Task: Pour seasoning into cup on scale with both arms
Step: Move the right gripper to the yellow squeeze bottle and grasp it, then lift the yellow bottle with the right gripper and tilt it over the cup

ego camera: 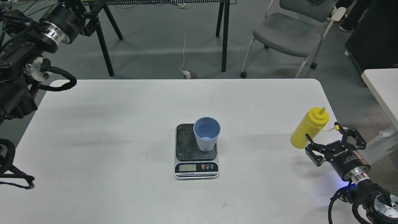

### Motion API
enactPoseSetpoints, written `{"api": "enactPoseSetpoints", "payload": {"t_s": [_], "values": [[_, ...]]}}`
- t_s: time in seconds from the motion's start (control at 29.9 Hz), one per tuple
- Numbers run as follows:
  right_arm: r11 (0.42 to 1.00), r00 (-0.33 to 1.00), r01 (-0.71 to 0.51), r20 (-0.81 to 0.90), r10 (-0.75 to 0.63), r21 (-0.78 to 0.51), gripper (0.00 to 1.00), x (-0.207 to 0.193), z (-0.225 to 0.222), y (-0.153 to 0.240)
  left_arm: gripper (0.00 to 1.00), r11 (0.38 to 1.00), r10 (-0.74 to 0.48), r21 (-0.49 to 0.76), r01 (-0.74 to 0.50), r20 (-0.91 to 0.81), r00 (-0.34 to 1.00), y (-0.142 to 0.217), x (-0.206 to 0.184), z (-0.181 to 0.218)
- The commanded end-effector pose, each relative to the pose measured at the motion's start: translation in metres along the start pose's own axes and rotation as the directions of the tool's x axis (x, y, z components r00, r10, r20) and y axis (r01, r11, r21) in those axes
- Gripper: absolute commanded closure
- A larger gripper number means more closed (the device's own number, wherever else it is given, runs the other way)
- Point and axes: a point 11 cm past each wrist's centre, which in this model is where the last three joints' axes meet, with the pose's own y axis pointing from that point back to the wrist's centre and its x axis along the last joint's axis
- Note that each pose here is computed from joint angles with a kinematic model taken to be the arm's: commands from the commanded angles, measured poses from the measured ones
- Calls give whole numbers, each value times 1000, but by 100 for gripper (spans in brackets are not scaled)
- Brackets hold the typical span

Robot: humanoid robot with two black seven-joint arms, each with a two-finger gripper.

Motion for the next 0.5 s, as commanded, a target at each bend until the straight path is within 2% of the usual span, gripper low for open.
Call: {"api": "enactPoseSetpoints", "payload": {"t_s": [0.0,0.47], "values": [[1000,1000,-6,-7,7,13,0,3,-2,-3,1,1000,-2,2,2,2,1000,0,0,0],[999,999,39,-12,-39,19,2,-8,16,-30,1,1000,-6,4,6,1,1000,-1,-3,-2]]}}
